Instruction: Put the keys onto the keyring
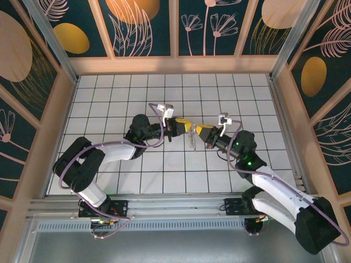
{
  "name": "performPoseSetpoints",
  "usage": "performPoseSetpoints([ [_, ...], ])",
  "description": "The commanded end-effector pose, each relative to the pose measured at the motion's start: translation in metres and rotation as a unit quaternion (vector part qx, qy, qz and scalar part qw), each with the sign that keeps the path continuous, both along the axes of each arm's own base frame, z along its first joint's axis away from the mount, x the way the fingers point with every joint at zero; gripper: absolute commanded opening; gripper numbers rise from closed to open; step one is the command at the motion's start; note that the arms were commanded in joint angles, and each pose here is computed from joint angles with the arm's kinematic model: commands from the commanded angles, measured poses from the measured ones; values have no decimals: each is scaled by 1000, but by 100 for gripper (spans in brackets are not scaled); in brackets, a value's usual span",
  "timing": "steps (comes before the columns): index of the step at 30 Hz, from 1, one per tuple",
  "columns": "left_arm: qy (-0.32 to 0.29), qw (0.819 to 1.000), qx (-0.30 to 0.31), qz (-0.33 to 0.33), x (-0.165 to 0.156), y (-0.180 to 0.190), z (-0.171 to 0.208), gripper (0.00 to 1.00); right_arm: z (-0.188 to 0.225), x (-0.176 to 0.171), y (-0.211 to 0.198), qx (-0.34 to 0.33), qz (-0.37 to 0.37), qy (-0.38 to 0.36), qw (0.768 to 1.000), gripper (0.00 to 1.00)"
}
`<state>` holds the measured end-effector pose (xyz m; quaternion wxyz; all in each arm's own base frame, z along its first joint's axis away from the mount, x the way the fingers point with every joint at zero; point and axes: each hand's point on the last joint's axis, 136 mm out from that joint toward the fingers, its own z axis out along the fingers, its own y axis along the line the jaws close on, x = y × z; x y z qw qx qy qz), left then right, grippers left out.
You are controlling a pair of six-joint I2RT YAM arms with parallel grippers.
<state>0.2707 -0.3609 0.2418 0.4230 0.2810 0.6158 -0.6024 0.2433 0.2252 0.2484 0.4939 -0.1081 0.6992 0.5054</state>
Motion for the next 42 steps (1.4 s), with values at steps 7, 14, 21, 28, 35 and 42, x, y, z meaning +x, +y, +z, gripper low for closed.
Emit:
performPoseSetpoints([
  [7, -23, 999, -22, -10, -1, -6, 18, 0, 33, 2, 9, 18, 6, -49, 999, 0],
  [14, -25, 999, -22, -14, -2, -7, 19, 0, 32, 5, 14, 17, 8, -47, 999, 0],
  [21, -25, 999, -21, -18, -5, -8, 17, 0, 33, 12, 10, 9, -12, -49, 999, 0],
  [28, -29, 999, -24, -19, -6, -7, 21, 0, 25, 18, 5, 1, -27, -39, 999, 0],
  [35, -30, 999, -25, -17, -5, -7, 22, 0, 16, 19, 8, -4, -18, -26, 999, 0],
  [42, -34, 999, -29, -15, -5, -7, 26, 0, 0, 18, 6, -12, -21, -9, 1000, 0],
])
